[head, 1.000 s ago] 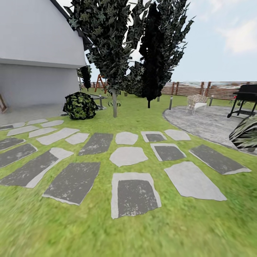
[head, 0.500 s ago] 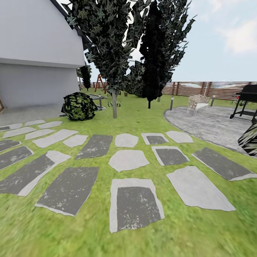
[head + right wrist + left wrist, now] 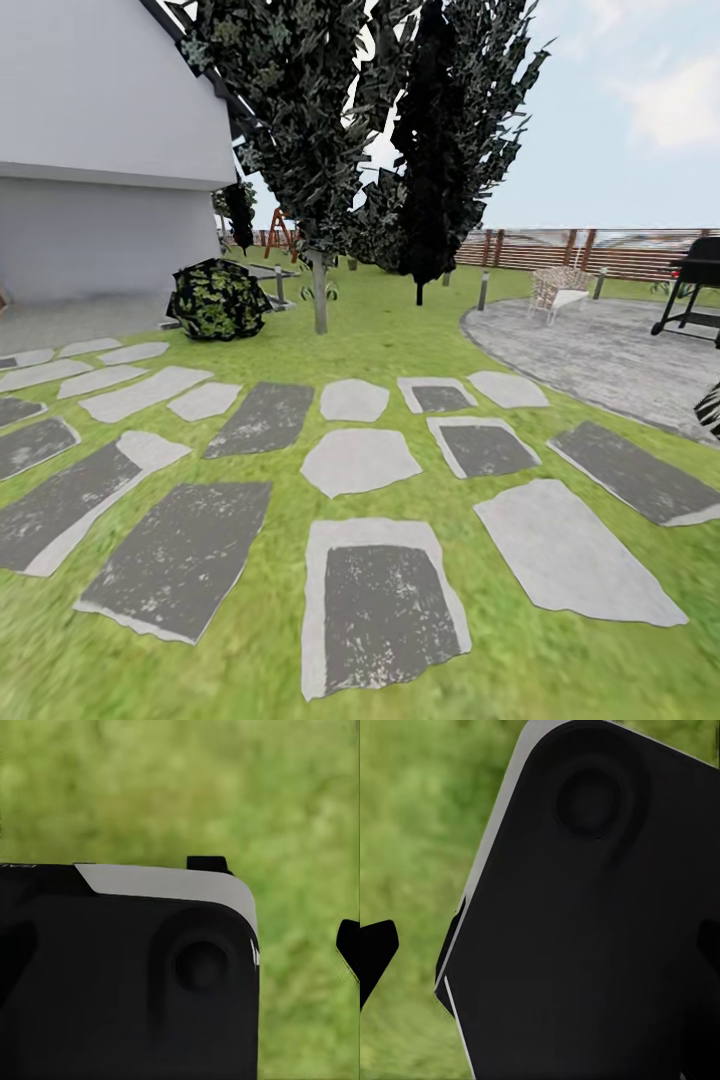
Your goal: Take the three Easter eggs out of the wicker basket on the lawn in the garden, then place them on the lawn next to a single tree (choose any tree) so that all three eggs are next to the same tree and none are left in the basket.
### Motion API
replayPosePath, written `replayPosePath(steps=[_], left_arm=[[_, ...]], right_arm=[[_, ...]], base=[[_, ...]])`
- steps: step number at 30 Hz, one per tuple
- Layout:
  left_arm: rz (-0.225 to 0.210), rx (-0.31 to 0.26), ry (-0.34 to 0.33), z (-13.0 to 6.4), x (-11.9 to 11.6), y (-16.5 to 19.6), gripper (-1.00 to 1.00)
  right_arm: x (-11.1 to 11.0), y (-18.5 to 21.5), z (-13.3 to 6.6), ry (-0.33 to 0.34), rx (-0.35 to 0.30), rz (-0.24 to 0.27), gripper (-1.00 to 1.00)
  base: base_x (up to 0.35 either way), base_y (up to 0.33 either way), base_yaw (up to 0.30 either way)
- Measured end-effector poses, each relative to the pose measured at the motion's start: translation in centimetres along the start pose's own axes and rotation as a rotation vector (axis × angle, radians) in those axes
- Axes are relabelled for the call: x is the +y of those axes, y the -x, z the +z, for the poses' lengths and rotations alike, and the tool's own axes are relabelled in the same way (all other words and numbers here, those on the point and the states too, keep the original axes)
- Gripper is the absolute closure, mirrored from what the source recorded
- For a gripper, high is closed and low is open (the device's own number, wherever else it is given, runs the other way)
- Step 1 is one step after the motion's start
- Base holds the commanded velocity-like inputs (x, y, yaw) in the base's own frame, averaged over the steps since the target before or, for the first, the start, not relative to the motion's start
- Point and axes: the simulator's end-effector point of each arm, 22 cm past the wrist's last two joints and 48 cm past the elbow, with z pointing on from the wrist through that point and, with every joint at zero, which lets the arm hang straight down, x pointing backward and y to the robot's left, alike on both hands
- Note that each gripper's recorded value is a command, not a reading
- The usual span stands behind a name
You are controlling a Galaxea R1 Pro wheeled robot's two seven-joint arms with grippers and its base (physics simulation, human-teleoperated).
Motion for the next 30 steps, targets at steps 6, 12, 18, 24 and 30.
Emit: replayPosePath(steps=[6, 12, 18, 24, 30], left_arm=[[0.000, 0.000, 0.000, 0.00, 0.00, 0.00, -1.00], [0.000, 0.000, 0.000, 0.00, 0.00, 0.00, -1.00], [0.000, 0.000, 0.000, 0.00, 0.00, 0.00, -1.00], [0.000, 0.000, 0.000, 0.00, 0.00, 0.00, -1.00], [0.000, 0.000, 0.000, 0.00, 0.00, 0.00, -1.00]], right_arm=[[0.00, -0.01, 0.00, 0.000, 0.000, 0.000, -1.00], [0.00, -0.01, 0.00, 0.000, 0.000, 0.000, -1.00], [0.00, 0.01, 0.00, 0.000, 0.000, 0.000, -1.00], [0.00, 0.02, 0.00, 0.000, 0.000, 0.000, -1.00], [0.00, 0.04, 0.00, 0.000, -0.001, 0.000, -1.00]], base=[[0.333, 0.000, 0.000], [0.333, 0.000, 0.000], [0.333, 0.000, 0.000], [0.333, 0.000, 0.000], [0.333, 0.000, 0.000]])
